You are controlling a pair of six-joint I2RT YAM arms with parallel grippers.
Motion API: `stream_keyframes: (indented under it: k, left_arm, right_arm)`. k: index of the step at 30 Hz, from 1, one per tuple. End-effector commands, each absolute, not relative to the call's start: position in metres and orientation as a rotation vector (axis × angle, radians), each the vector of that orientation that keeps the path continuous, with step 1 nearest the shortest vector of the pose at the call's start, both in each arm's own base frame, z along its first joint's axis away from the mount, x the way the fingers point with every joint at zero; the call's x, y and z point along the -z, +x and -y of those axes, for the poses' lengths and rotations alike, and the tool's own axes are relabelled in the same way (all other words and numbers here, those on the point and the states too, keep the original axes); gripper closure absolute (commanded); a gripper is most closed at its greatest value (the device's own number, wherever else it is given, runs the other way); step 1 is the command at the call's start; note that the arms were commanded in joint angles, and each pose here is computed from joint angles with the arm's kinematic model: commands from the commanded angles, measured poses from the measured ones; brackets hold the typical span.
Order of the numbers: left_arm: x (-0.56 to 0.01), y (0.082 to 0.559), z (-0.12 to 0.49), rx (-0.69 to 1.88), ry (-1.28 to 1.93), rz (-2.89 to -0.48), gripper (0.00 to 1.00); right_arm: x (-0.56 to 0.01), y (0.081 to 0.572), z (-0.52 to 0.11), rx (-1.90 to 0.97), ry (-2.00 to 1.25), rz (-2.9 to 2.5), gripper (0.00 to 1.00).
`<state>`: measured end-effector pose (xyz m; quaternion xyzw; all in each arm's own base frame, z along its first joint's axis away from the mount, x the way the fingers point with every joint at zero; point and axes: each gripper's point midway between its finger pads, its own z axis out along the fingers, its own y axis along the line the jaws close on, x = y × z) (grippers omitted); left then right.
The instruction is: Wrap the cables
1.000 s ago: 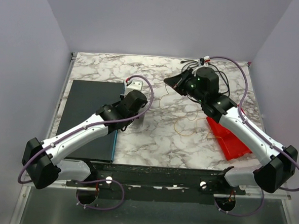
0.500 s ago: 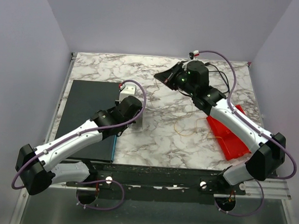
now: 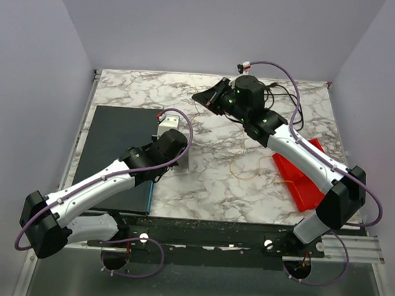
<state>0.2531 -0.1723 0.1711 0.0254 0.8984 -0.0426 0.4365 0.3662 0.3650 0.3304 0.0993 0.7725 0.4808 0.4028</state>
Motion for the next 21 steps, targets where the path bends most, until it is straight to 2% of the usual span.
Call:
stream_keyframes:
  k: [1,9,21]
  left_arm:
    - [-0.171,0.248,0.171,0.125,0.061,-2.237,0.81]
    - [-0.174,0.249,0.173,0.139,0.061,-2.222,0.75]
    - [-0.185,0.246,0.177,0.218,0.048,-2.195,0.69]
  right_arm:
    - [-0.347,0.363,-0.368,-1.215,0.229,-1.927,0.99]
    - [-0.348,0.357,-0.377,-1.234,0.225,-1.944,0.99]
    - [-0.317,0.355,-0.402,-1.268,0.215,-1.968,0.99]
